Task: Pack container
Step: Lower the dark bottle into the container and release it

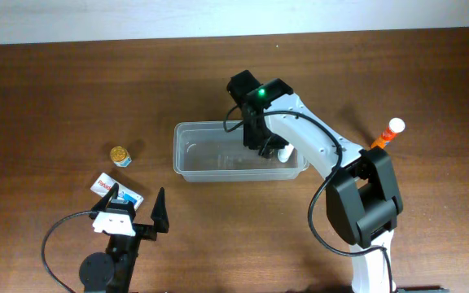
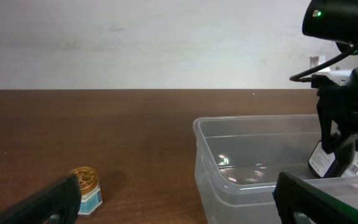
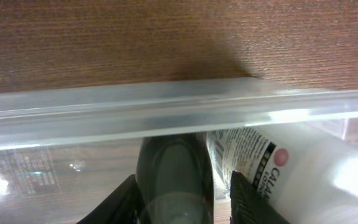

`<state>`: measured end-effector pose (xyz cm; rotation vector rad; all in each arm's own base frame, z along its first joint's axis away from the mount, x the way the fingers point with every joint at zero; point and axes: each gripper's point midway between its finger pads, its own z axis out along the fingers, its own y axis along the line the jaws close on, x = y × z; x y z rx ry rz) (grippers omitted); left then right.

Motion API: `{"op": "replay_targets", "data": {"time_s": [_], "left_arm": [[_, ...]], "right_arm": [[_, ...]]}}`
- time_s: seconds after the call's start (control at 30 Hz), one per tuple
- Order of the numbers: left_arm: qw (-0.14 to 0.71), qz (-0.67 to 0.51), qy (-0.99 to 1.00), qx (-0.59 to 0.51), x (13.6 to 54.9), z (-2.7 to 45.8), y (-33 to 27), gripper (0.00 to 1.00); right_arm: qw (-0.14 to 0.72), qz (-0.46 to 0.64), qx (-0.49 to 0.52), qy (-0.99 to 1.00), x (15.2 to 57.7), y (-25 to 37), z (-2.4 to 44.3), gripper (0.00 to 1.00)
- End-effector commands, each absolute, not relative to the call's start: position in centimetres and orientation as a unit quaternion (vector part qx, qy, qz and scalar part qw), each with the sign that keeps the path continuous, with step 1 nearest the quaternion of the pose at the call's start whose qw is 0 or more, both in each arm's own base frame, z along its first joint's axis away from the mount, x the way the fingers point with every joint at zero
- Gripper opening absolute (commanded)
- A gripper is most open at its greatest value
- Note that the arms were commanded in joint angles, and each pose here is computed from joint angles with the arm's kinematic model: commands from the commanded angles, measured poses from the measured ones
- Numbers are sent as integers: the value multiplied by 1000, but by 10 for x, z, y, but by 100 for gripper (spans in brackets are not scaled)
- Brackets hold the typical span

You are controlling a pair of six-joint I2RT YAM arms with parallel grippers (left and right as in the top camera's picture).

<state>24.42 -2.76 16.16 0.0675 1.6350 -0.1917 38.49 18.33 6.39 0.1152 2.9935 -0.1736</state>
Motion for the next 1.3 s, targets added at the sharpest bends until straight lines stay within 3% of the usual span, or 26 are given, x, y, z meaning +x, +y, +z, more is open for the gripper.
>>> {"op": "replay_targets", "data": {"time_s": [0.0,0.33,0.73,1.27], "left_arm": [[680,-83,728,26,244,161,-25,99],[680,-83,728,26,244,161,-25,99],[680,-83,728,26,244,161,-25,99],[680,-83,728,26,244,161,-25,99]], "right_arm": [[75,-69,26,994,388,178,63,39],[74,-70,16,995,388,178,63,45],[75,-70,12,995,389,179,63,46],[115,-52,-35,991,411,191,100,46]]}}
